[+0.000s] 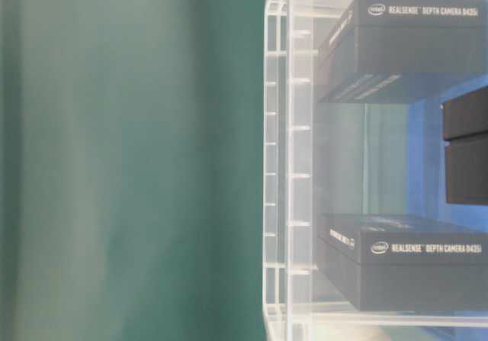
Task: Take the box out of the case with the right arm.
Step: 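Open the right gripper and withdraw it to the right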
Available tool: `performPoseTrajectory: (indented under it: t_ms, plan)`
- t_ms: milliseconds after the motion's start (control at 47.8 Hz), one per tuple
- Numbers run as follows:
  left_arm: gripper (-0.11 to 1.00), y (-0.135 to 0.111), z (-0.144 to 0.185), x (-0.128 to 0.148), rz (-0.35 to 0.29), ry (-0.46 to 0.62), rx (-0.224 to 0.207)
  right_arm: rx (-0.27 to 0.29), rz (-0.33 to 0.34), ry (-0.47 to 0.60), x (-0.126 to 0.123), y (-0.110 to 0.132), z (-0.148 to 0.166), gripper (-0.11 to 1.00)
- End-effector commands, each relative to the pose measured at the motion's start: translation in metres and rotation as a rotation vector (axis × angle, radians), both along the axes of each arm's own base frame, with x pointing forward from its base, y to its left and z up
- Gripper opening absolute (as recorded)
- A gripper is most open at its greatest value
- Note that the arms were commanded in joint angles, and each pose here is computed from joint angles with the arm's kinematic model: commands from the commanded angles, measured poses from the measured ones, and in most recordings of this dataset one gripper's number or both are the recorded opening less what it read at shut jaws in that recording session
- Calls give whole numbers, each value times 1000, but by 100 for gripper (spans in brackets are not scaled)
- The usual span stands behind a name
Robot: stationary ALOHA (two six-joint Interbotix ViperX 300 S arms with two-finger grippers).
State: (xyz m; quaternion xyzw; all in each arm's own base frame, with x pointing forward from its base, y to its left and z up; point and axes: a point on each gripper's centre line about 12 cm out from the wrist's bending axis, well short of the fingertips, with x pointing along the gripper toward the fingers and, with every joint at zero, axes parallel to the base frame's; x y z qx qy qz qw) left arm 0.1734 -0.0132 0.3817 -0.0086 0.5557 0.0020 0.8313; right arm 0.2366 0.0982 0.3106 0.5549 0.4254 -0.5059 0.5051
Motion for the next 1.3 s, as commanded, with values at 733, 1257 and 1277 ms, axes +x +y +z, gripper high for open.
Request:
performPoseTrajectory:
  t_ms: [733,1257,1277]
  plan:
    - [0,0,8,2,-1,-26,-2,-88,32,25,-11,-151,1,89]
    - [0,0,8,1,-3,-28,-1,-101,22,22,-14,-176,0,89]
    - [0,0,8,1,-3,-28,-1,-102,23,18,-14,-176,1,89]
